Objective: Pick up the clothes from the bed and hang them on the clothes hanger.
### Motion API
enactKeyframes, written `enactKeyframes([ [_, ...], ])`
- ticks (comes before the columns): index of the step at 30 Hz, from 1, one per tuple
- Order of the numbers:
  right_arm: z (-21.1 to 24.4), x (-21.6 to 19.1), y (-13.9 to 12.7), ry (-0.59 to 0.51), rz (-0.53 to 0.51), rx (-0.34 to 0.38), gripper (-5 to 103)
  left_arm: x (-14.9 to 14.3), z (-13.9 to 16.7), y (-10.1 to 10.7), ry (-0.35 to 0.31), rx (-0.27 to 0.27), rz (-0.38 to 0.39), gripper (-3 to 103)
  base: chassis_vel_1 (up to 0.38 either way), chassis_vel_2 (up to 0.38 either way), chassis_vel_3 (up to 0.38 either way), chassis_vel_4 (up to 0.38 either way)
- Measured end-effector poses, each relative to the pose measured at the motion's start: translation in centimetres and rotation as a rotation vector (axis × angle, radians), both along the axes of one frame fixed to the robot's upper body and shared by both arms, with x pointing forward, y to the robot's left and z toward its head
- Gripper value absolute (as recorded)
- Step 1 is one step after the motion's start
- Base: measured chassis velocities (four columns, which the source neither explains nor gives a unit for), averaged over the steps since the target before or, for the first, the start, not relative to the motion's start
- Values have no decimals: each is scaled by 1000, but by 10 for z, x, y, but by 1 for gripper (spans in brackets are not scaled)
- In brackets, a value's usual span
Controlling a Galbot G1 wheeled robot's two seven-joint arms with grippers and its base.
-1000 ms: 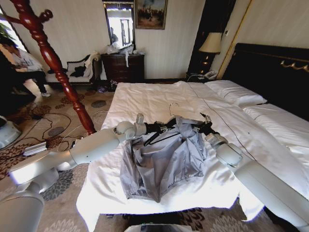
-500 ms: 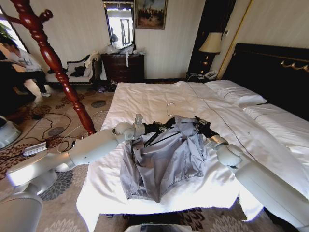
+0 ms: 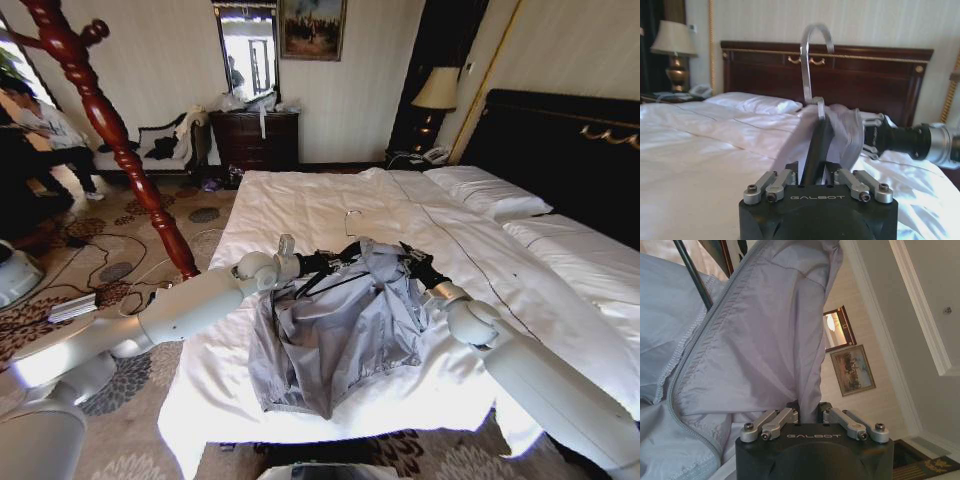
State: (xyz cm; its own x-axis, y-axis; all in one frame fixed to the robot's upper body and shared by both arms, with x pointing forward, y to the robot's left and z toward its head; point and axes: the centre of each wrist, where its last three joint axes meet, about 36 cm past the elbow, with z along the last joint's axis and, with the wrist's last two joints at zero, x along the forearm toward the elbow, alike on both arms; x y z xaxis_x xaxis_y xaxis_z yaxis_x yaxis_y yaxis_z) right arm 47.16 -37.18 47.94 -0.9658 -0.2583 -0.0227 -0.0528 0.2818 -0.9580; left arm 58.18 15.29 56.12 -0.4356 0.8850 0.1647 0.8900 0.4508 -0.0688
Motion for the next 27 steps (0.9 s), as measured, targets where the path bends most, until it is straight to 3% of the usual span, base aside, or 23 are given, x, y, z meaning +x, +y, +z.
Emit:
enactKeyframes([
  [6,-5,3,-1,-6,-14,13,15,-2,24,21,-36,-30,59,55,0,0,0,0],
  [9,-6,3,-1,-10,-17,15,15,-2,30,36,-50,-39,104,60,0,0,0,0],
  [12,-6,2,-2,-16,-45,31,15,-8,30,68,-56,-46,191,76,0,0,0,0],
  [15,-6,2,-3,-18,-55,39,15,-13,26,84,-55,-40,226,81,0,0,0,0],
  [18,-7,2,-5,-20,-69,46,15,-21,14,112,-48,-24,305,97,0,0,0,0],
  [23,-8,4,-4,-25,-75,61,15,-28,-7,143,-6,-23,391,100,0,0,0,0],
  [27,-9,4,-2,-21,-74,65,15,-28,-23,157,28,-21,429,100,0,0,0,0],
])
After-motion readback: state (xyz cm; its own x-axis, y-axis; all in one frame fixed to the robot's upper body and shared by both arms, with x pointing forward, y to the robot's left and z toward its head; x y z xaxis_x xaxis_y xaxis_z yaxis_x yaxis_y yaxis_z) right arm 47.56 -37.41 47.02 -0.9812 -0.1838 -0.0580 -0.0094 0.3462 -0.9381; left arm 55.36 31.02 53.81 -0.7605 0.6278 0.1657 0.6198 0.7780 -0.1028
